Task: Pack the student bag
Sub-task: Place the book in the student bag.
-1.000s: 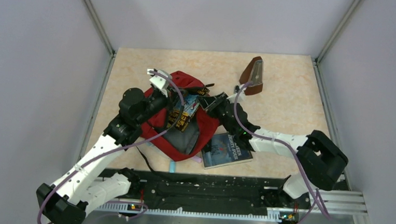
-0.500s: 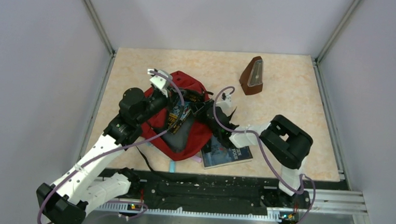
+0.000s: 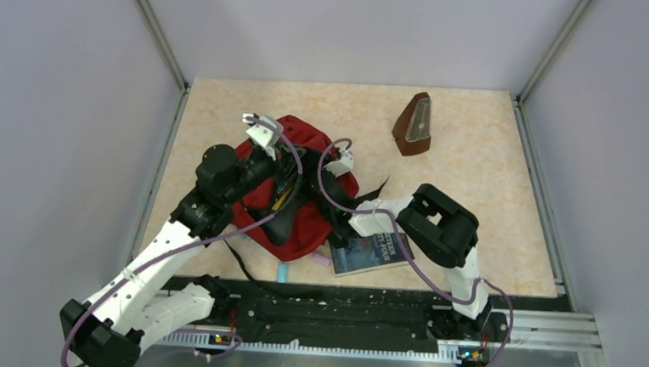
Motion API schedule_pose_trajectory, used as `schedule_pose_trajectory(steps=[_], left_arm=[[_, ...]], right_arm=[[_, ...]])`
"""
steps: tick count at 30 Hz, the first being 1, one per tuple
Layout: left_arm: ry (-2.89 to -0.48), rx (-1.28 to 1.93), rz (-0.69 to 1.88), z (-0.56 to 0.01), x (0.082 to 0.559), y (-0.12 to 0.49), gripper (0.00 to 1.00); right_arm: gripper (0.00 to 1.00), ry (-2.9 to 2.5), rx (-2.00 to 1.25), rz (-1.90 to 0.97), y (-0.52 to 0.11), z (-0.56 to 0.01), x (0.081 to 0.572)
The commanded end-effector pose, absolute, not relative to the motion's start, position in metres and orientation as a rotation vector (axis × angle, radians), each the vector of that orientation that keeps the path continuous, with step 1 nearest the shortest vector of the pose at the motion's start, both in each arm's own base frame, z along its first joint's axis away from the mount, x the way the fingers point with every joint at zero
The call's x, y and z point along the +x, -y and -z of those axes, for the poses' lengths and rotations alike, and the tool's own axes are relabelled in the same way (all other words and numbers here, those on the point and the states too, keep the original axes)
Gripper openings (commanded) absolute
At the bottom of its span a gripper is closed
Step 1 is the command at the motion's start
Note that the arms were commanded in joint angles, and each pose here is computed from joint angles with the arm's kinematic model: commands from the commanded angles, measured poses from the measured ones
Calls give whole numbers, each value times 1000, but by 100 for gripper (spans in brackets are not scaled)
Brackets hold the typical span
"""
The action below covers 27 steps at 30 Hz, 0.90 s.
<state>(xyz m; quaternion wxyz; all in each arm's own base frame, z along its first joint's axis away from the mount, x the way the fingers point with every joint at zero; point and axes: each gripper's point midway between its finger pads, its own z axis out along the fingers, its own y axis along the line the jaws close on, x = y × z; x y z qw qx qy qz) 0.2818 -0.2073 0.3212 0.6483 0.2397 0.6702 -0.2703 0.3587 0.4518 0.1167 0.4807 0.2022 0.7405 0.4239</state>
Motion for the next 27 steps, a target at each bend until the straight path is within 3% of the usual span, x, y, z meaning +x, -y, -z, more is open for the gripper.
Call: schedule_pose_trajectory(steps=[1,7,18,22,27], left_arm=[[-1406,547,632,-351,279,211,0],[-1402,516,605,-351,281,205,0],[-1452,406,500,-346,297,187,0],[-1454,392,491,-345,297,184,0],[-1458,391,490,-344,298,185,0]], right_arm=[[72,-1720,430,-1031,-447,-153,357],[90,-1671,389,-1054,-429,-177,338],[91,-1671,198,-1007,-354,-188,262],[98,-1806,55,-794,-298,-171,249],[99,-1972,34,-678,-220,-148,242]])
